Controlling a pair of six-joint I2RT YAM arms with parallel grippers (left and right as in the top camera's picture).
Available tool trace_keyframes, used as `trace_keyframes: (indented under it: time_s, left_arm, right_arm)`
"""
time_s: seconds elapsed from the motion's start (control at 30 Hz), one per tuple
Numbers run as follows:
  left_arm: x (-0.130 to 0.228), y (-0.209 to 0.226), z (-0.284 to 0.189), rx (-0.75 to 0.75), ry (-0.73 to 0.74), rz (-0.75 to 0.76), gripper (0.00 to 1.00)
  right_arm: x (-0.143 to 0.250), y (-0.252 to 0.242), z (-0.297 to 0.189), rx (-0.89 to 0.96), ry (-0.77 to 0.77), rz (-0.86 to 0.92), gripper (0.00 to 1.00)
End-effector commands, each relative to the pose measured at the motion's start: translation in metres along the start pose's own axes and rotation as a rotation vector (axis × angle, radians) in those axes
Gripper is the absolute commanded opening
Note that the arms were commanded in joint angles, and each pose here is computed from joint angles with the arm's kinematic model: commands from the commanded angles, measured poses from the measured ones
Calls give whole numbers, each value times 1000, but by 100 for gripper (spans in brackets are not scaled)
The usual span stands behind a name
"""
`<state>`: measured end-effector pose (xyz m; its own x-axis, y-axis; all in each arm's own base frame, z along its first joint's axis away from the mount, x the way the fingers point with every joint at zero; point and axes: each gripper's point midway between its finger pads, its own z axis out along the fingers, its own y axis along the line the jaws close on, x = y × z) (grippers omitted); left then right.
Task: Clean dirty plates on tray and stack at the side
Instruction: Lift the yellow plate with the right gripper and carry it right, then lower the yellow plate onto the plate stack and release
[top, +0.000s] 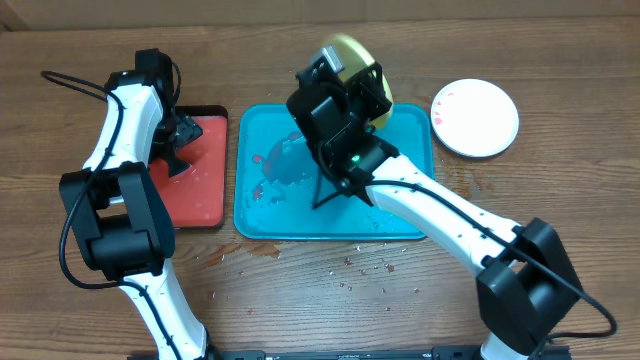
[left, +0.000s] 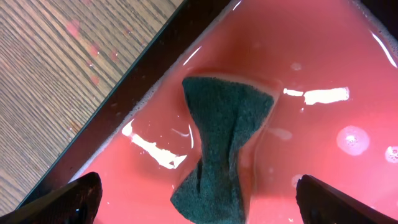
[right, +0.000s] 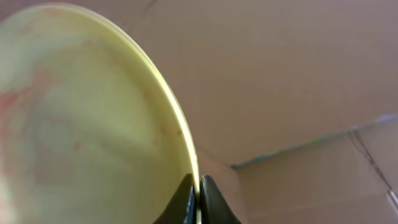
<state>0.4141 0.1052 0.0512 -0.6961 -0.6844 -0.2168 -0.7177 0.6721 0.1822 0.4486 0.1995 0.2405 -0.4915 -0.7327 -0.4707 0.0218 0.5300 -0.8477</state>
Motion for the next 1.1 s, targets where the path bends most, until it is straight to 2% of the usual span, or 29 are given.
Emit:
trace_keyframes:
  time_s: [0.0, 0.13, 0.23, 0.3, 0.4, 0.5, 0.57, 0.73, 0.83, 0.9, 1.07]
  left_arm:
    - [1, -3, -2, 5, -4, 6, 100]
    - [1, -3, -2, 5, -4, 6, 100]
    - [1, -3, -2, 5, -4, 6, 100]
    - [1, -3, -2, 5, -4, 6, 100]
    - [0, -3, -2, 5, -4, 6, 100]
    - [1, -3, -2, 5, -4, 6, 100]
    - [1, -3, -2, 5, -4, 6, 100]
    - [1, -3, -2, 5, -4, 6, 100]
    - [1, -3, -2, 5, -4, 6, 100]
    - [1, -3, -2, 5, -4, 6, 100]
    - [0, -3, -2, 5, -4, 6, 100]
  right_arm:
    - [11, 37, -7, -213, -48, -400, 4]
    - [5, -7, 0, 7, 21, -174, 4]
    - [7, -6, 2, -4, 23, -186, 4]
    - [14, -15, 10, 29, 53, -99, 4]
    - [36, -38, 37, 93, 123, 161, 4]
    - [76, -58, 76, 127, 214, 425, 4]
    - [109, -57, 103, 55, 293, 538, 4]
    - [190, -26, 145, -380, 546, 941, 4]
    - [211, -24, 151, -646, 591, 1159, 4]
    - [226, -32, 156, -705, 596, 1240, 4]
    - [271, -53, 166, -656, 650, 1328, 4]
